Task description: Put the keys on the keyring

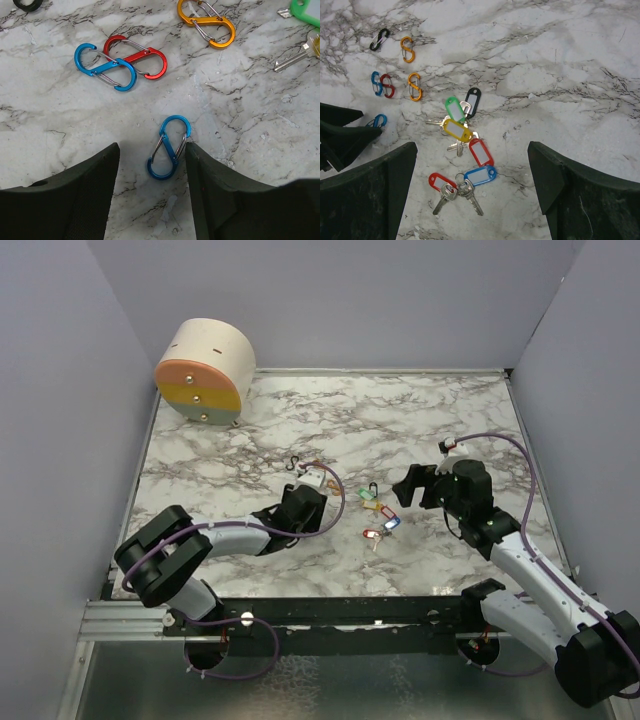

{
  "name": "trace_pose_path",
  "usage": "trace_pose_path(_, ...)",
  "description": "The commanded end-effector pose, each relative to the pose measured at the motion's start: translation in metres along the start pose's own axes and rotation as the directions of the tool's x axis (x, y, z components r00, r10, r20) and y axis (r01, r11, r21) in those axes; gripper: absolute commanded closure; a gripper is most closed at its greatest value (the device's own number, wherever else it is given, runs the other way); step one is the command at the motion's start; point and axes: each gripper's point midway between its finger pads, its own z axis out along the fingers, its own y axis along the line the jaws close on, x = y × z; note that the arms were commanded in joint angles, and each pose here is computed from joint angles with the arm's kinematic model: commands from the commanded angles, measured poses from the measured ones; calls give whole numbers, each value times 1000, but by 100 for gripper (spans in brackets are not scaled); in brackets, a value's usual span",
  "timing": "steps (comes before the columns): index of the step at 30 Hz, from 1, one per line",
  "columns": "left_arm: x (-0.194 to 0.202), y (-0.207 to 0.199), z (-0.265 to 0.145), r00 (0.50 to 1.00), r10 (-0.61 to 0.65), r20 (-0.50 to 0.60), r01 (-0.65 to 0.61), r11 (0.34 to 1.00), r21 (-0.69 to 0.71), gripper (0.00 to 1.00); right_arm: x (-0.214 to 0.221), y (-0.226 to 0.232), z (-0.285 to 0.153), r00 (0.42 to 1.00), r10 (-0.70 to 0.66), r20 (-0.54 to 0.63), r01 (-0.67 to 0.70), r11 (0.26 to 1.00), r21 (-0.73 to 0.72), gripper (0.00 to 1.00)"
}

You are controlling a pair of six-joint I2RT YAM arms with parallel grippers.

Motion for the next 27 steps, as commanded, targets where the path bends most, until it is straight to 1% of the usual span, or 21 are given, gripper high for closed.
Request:
trace_pose_path(1, -10, -4, 3, 1000, 6, 28, -6, 1000, -11, 43, -5, 5, 1, 1000, -4, 19, 4, 1000, -30, 6)
trace_pose_path(3, -10, -5, 3, 1000, 11, 25, -11, 1000, -10, 43, -5, 6, 1, 1000, -4, 20, 5, 1000, -31, 6)
trace_pose_path(8, -7, -5, 5, 1000, 21, 12, -21, 1000, -9, 52, -5, 6, 2, 1000, -4, 20, 5, 1000, -31, 6)
trace_pose_path(11, -4, -5, 6, 1000, 27, 2, -27, 1000, -11, 62, -5, 6, 2, 1000, -4, 19, 4, 1000, -30, 6)
trace_pose_path(13, -2, -5, 6, 1000, 30, -3, -30, 1000, -10, 71, -6, 6, 1, 1000, -6, 22, 7, 1000, -30, 6)
trace_pose_path(16, -3, -5, 6, 1000, 27, -2, -27, 1000, -8, 82, -5, 5, 2, 1000, -5, 19, 6, 1000, -29, 6)
trace_pose_path(17, -3, -5, 5, 1000, 27, 0, -27, 1000, -7, 83, -5, 5, 2, 1000, -5, 20, 5, 1000, -28, 6)
trace_pose_path(22, -4, -6, 4, 1000, 22, 4, -22, 1000, -4, 84, -5, 5, 1, 1000, -3, 21, 4, 1000, -27, 6)
trace_pose_path(27, -2, -5, 5, 1000, 20, -1, -20, 1000, -7, 92, -5, 5, 1, 1000, -4, 20, 5, 1000, -27, 6)
